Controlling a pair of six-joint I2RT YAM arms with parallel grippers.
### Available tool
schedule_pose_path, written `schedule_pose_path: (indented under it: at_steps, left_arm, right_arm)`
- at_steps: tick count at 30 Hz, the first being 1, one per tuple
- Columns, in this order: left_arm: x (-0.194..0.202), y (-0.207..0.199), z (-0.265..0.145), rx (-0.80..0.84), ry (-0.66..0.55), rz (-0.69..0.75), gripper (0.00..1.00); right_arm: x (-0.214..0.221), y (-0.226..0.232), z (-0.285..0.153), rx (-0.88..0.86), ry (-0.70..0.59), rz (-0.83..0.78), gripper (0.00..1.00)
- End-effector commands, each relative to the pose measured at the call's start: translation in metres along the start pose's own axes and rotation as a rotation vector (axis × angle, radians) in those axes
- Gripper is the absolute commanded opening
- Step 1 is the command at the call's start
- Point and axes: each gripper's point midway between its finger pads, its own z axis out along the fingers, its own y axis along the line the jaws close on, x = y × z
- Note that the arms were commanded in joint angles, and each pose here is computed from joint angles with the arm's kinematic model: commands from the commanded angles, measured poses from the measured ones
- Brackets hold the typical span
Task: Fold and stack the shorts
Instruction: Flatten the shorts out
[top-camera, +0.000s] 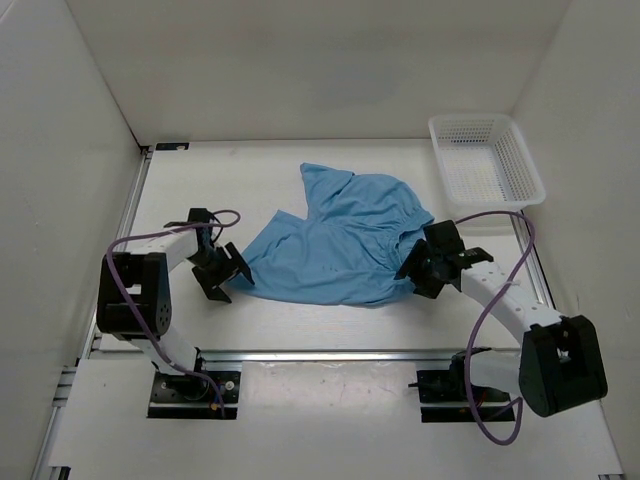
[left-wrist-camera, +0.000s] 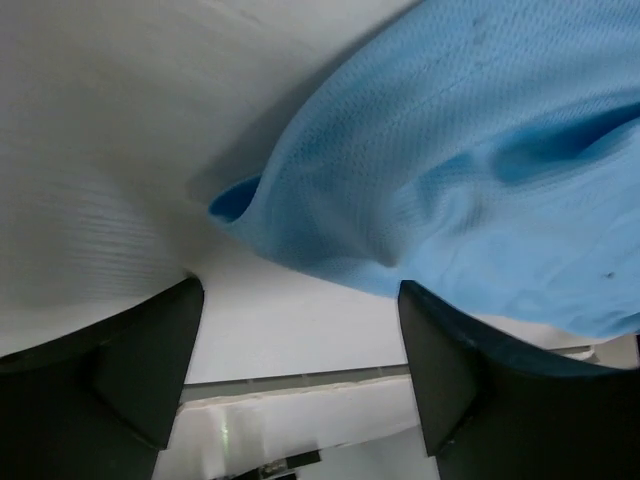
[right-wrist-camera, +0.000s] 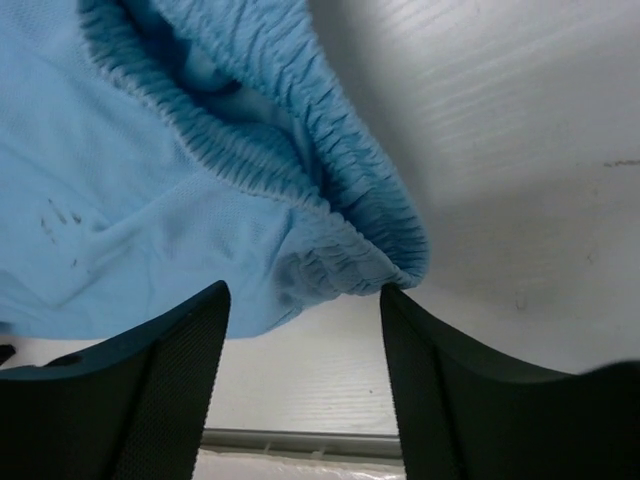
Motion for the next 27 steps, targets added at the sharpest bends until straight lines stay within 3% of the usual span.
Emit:
schedule_pose_path:
  at_steps: [1, 4, 5, 6, 8, 10, 12, 15, 16, 17, 18, 19, 20, 22, 25, 27]
  left_arm:
    - [-0.024, -0.011, 0.007, 0.026, -0.068, 0.018, 0.83]
    - [-0.034, -0.018, 0.006, 0.033, -0.077, 0.021, 0.66]
    - [-0.036, -0.018, 0.01, 0.027, -0.069, 0.018, 0.46]
    - [-0.042, -0.023, 0.008, 0.035, -0.079, 0.022, 0.33]
    - [-0.048, -0.027, 0.007, 0.039, -0.086, 0.033, 0.11]
    - [-0.059, -0.043, 0.0, 0.081, -0.1, 0.061, 0.11]
    - [-0.078, -0.06, -0.018, 0.125, -0.152, 0.081, 0.11]
    - [-0.1, -0.077, -0.056, 0.158, -0.211, 0.075, 0.11]
    - [-0.125, -0.096, -0.089, 0.198, -0.296, 0.087, 0.11]
    - [-0.135, -0.103, -0.106, 0.214, -0.326, 0.088, 0.11]
    - [-0.139, -0.107, -0.121, 0.212, -0.331, 0.088, 0.11]
    - [-0.162, -0.129, -0.17, 0.273, -0.439, 0.109, 0.11]
    - [-0.167, -0.137, -0.192, 0.286, -0.48, 0.119, 0.11]
    - [-0.177, -0.153, -0.255, 0.346, -0.589, 0.124, 0.11]
    - [-0.167, -0.163, -0.293, 0.394, -0.644, 0.152, 0.11]
    - [-0.157, -0.161, -0.302, 0.403, -0.658, 0.157, 0.11]
  right_arm:
    - [-0.014, 0.016, 0.008, -0.068, -0.031, 0.031, 0.65]
    - [-0.011, 0.013, 0.018, -0.053, -0.018, 0.041, 0.54]
    - [-0.011, 0.013, 0.023, -0.048, -0.013, 0.042, 0.5]
    - [-0.012, 0.013, 0.025, -0.047, -0.012, 0.042, 0.45]
    - [-0.012, 0.014, 0.031, -0.037, -0.004, 0.042, 0.25]
    - [-0.022, 0.022, 0.03, -0.044, -0.024, 0.031, 0.07]
    - [-0.037, 0.032, 0.025, -0.052, -0.059, 0.0, 0.0]
    - [-0.084, 0.068, 0.006, -0.107, -0.153, -0.041, 0.0]
    - [-0.097, 0.076, 0.006, -0.104, -0.158, -0.05, 0.0]
    - [-0.138, 0.11, -0.022, -0.169, -0.25, -0.057, 0.0]
    - [-0.151, 0.123, -0.034, -0.178, -0.267, -0.092, 0.0]
    - [-0.17, 0.135, -0.037, -0.181, -0.285, -0.099, 0.0]
    - [-0.206, 0.176, -0.082, -0.293, -0.374, -0.119, 0.0]
    - [-0.227, 0.198, -0.107, -0.316, -0.415, -0.16, 0.0]
    - [-0.244, 0.224, -0.164, -0.411, -0.514, -0.195, 0.0]
    - [-0.234, 0.219, -0.162, -0.408, -0.505, -0.21, 0.0]
